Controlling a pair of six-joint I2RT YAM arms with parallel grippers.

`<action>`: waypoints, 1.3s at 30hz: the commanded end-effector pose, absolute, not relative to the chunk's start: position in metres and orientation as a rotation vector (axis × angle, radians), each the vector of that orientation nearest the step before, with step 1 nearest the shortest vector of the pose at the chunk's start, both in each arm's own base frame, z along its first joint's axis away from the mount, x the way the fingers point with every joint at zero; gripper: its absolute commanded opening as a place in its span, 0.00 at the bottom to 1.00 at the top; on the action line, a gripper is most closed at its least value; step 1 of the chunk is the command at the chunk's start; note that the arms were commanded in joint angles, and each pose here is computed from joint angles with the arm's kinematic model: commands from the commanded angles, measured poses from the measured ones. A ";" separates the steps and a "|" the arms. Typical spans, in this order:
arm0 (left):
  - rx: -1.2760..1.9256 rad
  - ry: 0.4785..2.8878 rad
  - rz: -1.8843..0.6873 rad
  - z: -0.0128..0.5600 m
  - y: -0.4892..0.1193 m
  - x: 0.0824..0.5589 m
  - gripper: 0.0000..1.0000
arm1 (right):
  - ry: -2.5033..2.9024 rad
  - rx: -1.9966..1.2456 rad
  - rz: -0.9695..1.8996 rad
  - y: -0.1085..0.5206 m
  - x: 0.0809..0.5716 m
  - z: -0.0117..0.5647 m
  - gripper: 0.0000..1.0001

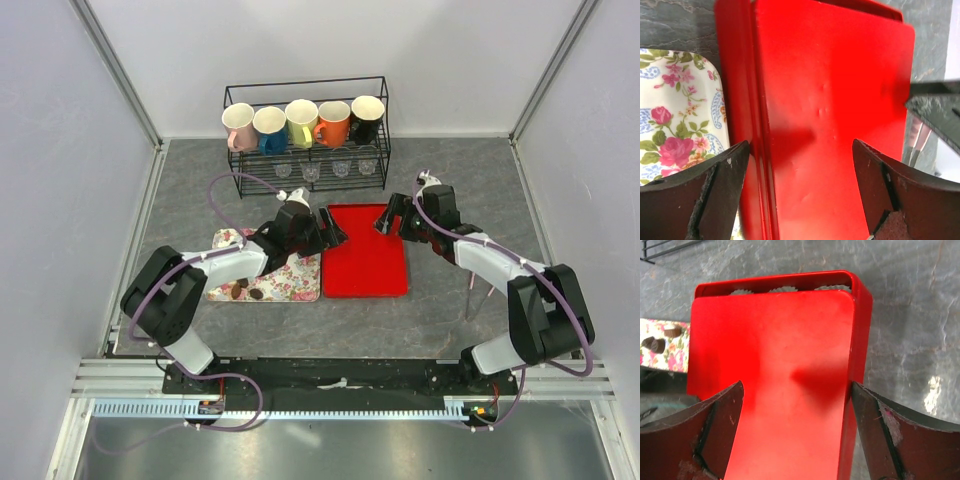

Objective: Pack the chocolate
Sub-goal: Close the box lid on the packing box.

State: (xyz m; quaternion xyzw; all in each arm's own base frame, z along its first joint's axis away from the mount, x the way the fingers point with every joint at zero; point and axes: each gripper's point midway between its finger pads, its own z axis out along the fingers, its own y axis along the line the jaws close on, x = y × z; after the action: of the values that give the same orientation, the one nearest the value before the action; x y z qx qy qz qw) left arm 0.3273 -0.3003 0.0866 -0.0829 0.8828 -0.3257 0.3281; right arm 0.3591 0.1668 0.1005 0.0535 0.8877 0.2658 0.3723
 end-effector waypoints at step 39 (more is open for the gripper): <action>-0.092 2.160 -1.273 0.140 -0.345 0.256 0.76 | 2.209 0.000 0.492 0.164 0.389 0.116 0.98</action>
State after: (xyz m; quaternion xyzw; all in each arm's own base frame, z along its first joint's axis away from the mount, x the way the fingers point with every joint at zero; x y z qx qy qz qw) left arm 0.2501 -0.3394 0.0890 -0.0296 0.8641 -0.4300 0.2600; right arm 0.3787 0.1595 0.0785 0.0130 0.8995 0.2000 0.3883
